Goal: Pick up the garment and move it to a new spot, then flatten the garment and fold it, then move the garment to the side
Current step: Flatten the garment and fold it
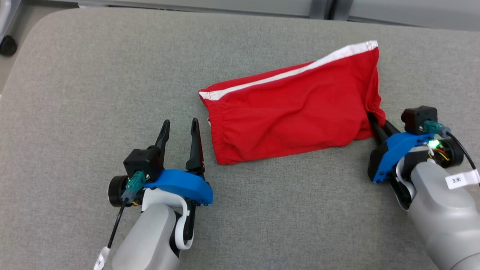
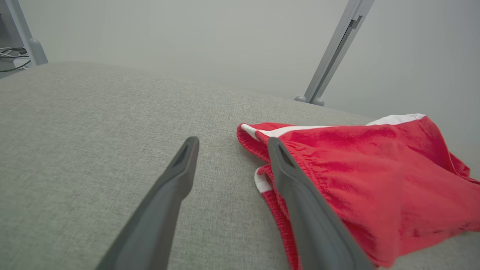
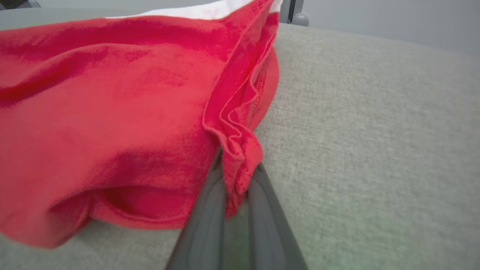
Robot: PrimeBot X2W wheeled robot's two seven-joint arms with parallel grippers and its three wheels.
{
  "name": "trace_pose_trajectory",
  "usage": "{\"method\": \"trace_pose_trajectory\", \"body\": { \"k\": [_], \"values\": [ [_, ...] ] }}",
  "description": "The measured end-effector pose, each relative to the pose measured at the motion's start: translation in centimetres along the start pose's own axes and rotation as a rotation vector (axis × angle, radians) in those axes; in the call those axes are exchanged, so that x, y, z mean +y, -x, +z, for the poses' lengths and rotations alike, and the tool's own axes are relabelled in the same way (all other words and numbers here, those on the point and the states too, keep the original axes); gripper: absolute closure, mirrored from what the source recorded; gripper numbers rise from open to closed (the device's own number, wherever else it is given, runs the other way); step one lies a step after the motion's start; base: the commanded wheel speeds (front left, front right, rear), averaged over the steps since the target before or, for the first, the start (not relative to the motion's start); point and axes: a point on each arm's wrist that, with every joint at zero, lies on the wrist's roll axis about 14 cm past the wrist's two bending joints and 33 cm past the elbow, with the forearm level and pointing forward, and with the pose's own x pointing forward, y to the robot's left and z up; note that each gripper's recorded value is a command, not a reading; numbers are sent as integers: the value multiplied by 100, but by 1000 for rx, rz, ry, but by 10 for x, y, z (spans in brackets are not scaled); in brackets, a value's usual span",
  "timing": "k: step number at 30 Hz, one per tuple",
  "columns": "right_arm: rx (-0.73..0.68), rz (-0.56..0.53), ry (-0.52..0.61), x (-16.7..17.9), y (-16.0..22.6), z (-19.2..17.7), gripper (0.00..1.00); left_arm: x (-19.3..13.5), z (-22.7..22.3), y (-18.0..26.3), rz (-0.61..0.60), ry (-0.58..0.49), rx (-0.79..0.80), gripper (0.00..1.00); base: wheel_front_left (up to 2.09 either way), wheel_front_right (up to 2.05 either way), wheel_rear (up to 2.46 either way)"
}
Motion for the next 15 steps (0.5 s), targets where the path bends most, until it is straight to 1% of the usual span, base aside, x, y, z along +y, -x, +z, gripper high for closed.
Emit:
{"method": "trace_pose_trajectory", "body": {
  "k": [4, 7, 9, 12, 15],
  "values": [
    [-45, -51, -45, -17, 15, 7, 100, 1, 2, 8, 1, -9, -7, 0, 0, 0, 0],
    [-85, -94, -104, -28, 29, 15, 100, 2, 1, 19, 2, -12, -6, 0, 0, 0, 0],
    [-139, -116, -140, -35, 39, 27, 100, 3, 1, 25, 2, -6, -7, 0, 0, 0, 0],
    [-187, -146, -151, -46, 58, 35, 100, 2, -1, 35, 0, 1, -8, 0, 0, 0, 0],
    [-229, -161, -123, -52, 73, 44, 100, 2, -1, 40, 3, 19, -12, 0, 0, 0, 0]
  ]
}}
